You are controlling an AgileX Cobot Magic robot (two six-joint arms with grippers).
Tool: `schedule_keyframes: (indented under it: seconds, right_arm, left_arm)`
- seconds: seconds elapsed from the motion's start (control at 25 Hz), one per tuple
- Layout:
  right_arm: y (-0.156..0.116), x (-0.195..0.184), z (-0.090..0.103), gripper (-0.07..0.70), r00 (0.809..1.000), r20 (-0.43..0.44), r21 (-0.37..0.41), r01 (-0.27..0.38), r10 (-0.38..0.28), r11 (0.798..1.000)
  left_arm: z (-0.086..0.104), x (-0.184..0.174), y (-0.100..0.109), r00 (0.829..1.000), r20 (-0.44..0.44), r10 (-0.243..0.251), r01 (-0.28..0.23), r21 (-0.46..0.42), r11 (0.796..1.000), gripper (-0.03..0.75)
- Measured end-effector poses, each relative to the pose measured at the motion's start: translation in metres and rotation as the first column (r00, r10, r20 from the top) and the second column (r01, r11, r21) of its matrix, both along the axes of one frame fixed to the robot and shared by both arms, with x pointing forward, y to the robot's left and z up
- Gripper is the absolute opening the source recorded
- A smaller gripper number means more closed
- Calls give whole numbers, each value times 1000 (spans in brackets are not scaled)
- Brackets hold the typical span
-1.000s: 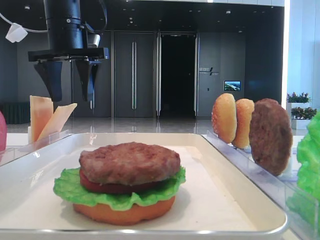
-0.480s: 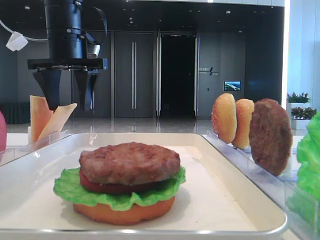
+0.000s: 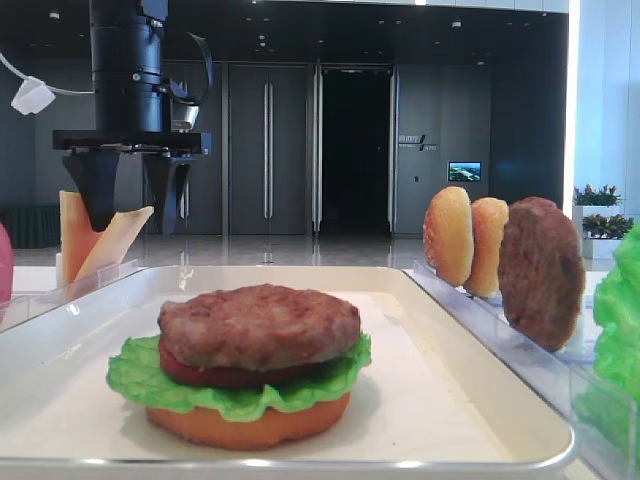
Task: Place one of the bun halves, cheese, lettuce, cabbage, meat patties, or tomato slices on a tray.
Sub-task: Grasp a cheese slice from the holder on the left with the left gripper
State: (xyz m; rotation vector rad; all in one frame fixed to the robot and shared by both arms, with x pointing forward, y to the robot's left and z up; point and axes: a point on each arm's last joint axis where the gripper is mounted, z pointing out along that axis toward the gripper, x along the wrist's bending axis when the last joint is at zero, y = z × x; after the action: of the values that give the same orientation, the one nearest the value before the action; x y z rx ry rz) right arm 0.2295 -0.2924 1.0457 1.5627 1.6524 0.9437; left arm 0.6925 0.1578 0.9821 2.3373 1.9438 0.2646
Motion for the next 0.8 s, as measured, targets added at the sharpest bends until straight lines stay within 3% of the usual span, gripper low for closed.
schedule_keyframes:
  seconds: [0.44,0.8]
  right_arm:
    - [0,0,0,471,1000,0,0,0,0,1000]
    - [0,0,0,471,1000,0,0,0,0,1000]
  left_arm:
    - [-2,0,1,1000,-7,-20,20,6,1000,531]
    - [-9,1,0,999,-21,-26,26,5,1000,321]
